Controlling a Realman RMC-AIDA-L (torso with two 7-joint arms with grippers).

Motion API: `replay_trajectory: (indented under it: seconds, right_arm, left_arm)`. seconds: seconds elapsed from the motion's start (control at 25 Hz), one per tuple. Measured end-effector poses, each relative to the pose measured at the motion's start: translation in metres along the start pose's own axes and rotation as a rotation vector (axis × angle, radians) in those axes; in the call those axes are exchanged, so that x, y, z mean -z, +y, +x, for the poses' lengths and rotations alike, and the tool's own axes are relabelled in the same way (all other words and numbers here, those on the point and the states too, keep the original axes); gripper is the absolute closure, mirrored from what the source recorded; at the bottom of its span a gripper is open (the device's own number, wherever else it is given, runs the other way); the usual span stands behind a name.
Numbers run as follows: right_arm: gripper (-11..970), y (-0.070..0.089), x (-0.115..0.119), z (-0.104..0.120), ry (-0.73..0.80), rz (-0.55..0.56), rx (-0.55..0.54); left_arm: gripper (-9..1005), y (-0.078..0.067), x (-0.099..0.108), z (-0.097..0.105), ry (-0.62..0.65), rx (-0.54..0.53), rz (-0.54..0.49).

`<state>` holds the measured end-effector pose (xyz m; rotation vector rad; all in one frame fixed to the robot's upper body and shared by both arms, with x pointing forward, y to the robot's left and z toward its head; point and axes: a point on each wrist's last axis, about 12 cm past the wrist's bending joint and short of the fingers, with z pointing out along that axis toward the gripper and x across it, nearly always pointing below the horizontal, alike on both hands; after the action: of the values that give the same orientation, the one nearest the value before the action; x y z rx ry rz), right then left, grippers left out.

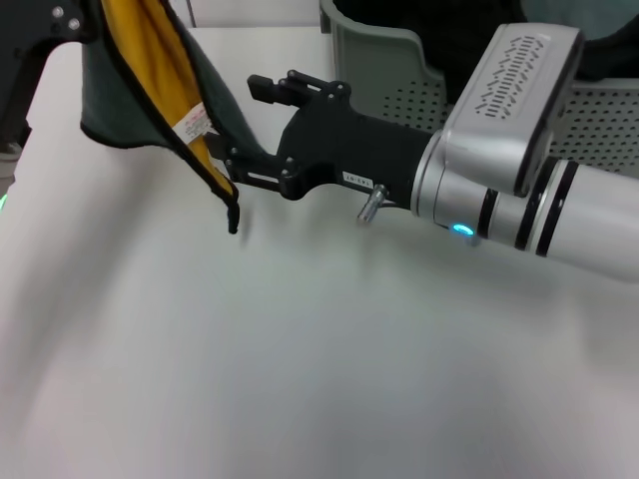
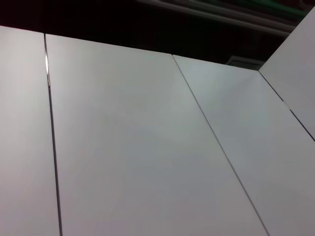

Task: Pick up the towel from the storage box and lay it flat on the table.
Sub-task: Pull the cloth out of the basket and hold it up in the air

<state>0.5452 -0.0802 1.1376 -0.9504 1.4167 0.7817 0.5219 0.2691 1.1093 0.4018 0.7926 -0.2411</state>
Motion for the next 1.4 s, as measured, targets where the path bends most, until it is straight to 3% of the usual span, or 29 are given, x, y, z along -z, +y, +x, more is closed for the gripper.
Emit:
replay_trajectory:
  seconds: [0.52,0.76,1.28,1.4]
  right_arm:
    - [253,0.008,0.021,0.016,-0.007,-0.024,0.084]
    - [317,0.004,0.032,0.020,-0.021,-0.019,0.152]
    - [440,-0.004,0.035,0.021,-0.012,0.015,0.181]
    - [569,-0.003,0.035,0.022,-0.013,0.014,0.183]
  left_arm:
    - [975,0.000,0.005,-0.001,0.010,-0.001,-0.007]
    - [975,-0.001,0.006,-0.003,-0.008,0.003,0.006]
    - [976,-0.006,0.007,-0.006,-0.032,0.018,0.036]
    - [976,-0.006,0.009,-0.007,-0.036,0.020,0.038]
